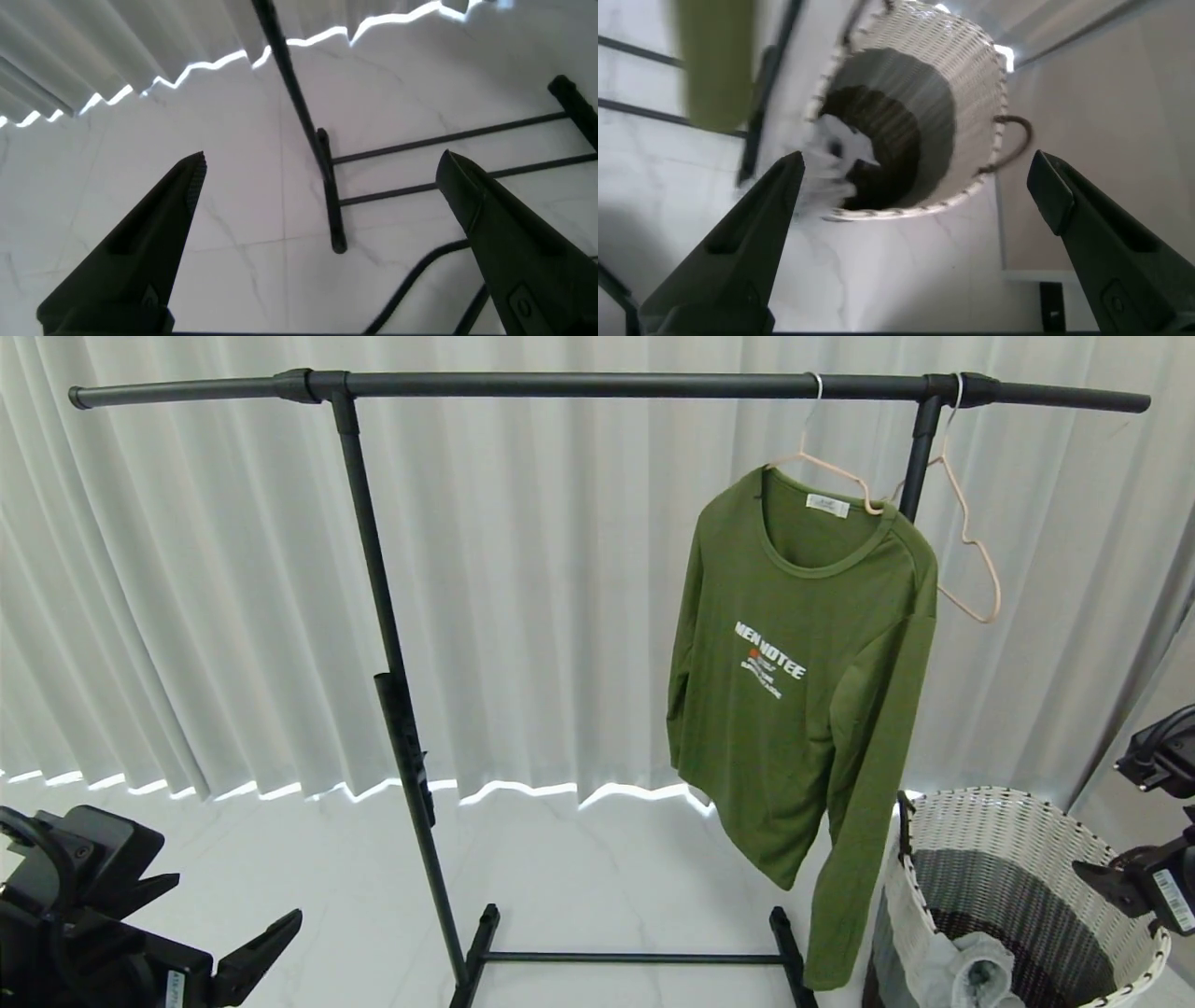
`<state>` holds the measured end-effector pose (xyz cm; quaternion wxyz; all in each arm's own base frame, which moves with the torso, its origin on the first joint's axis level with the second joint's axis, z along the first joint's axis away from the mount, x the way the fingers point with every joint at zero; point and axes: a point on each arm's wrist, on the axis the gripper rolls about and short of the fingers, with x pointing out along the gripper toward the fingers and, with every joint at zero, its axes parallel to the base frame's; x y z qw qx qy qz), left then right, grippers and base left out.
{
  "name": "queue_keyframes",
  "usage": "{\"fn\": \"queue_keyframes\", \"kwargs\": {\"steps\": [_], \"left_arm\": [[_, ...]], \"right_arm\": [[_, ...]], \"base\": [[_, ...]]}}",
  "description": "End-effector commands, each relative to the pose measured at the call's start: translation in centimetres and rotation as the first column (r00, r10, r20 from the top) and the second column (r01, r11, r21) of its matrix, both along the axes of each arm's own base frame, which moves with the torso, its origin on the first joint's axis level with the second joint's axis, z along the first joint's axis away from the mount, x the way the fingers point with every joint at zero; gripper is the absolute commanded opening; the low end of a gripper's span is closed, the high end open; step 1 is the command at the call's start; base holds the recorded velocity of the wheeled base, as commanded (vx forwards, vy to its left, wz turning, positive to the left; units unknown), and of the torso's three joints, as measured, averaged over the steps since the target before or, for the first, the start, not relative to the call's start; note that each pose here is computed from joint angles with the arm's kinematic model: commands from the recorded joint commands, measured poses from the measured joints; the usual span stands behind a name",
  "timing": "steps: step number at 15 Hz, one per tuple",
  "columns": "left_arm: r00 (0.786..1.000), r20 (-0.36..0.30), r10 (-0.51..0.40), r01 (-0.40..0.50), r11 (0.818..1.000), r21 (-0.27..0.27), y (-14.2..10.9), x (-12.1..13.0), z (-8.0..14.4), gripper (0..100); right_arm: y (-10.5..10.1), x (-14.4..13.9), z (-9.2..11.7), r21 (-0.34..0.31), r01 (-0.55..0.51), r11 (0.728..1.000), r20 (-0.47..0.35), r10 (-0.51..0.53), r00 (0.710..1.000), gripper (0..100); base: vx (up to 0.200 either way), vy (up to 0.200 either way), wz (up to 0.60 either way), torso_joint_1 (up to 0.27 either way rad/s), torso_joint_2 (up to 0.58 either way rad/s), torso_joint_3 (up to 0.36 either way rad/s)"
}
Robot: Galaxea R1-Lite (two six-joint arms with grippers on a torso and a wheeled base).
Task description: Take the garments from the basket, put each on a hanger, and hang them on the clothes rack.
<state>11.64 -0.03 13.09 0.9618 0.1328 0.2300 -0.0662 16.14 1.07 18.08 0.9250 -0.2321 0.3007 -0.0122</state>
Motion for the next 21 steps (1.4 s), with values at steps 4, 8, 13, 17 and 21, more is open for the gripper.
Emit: {"fn": "queue_keyframes", "kwargs": {"steps": [4,8,13,17,21], "left_arm": [[1.000,0.001,0.001,-0.001,1.000,-0.001,0.0,0.1,0.1,100],[1.000,0.006,-0.030,0.030,1.000,0.002,-0.3,-0.1,0.1,100],[0.991,0.012,-0.131,0.131,0.991,0.003,-1.5,-0.1,0.2,100],[0.982,0.020,-0.190,0.190,0.982,0.003,-2.2,-0.3,0.3,100],[0.974,0.041,-0.222,0.222,0.975,0.005,-2.5,-0.6,0.6,100]], "right_arm": [[0.1,-0.1,-0.4,0.000,-0.012,1.000,-0.011,0.012,1.000,100],[0.2,-1.5,-2.8,0.025,-0.084,0.996,-0.057,0.085,0.995,100],[0.8,-3.6,-6.7,0.002,-0.198,0.980,-0.223,0.193,0.955,100],[1.9,-4.3,-9.8,0.009,-0.288,0.957,-0.337,0.274,0.901,100],[2.1,-3.6,-13.4,0.039,-0.239,0.970,-0.414,0.233,0.880,100]], "base": [[0.200,-0.050,0.00,-0.002,0.00,0.006],[0.100,0.000,0.00,-0.001,0.00,0.001],[0.000,0.000,0.00,0.000,0.00,0.000],[0.000,0.000,0.00,0.000,0.00,0.000],[0.000,0.000,0.00,0.000,0.00,0.000]]}}
